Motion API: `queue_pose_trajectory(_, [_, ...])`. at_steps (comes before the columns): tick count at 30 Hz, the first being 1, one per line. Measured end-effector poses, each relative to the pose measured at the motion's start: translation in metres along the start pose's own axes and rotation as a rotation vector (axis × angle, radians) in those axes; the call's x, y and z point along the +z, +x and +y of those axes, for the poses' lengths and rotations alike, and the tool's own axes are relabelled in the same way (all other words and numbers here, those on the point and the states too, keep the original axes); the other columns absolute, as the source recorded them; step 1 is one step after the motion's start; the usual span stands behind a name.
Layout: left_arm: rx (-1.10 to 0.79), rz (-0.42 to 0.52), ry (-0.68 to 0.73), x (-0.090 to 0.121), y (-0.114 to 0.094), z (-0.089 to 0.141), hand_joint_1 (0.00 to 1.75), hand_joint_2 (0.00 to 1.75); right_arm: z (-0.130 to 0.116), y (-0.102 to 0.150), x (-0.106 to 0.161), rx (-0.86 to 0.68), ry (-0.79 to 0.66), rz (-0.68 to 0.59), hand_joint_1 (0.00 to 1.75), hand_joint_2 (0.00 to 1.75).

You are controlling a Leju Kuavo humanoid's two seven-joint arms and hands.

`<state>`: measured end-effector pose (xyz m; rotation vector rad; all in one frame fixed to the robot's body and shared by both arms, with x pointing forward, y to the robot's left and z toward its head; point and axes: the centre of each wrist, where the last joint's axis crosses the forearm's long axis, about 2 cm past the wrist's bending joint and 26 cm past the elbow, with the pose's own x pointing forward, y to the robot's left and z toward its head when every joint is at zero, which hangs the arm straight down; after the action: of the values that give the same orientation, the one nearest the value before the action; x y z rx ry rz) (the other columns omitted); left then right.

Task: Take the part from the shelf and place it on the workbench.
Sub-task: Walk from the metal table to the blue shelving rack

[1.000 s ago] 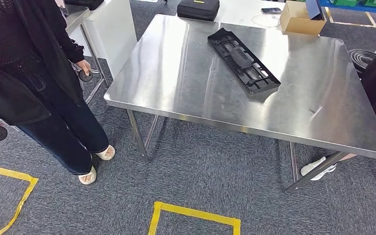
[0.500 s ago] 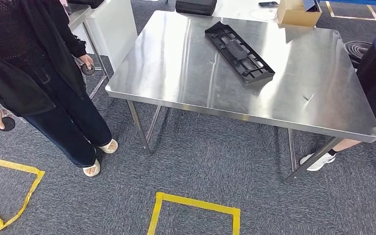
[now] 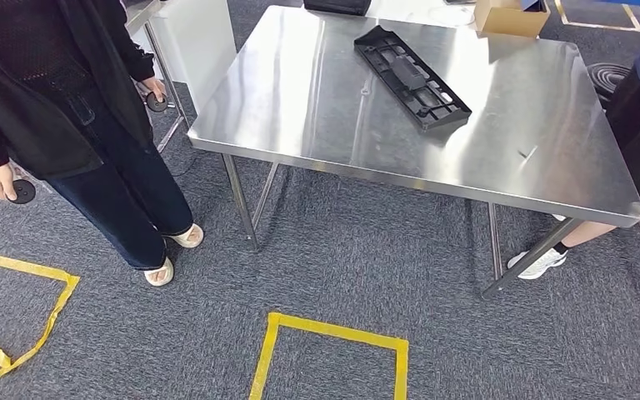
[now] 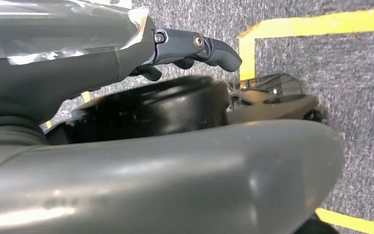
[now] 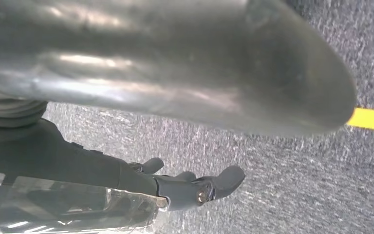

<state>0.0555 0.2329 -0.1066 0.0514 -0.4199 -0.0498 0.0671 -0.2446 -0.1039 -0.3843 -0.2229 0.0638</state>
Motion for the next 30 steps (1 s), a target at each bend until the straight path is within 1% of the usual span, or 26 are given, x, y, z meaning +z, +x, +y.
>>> queue_pose_trajectory(30, [0.013, -0.004, 0.003, -0.0007, 0.0028, -0.0003, 0.0, 0.0, 0.0001, 0.0067, -0.0002, 0.005, 0.001, -0.015, 0.0, 0.0])
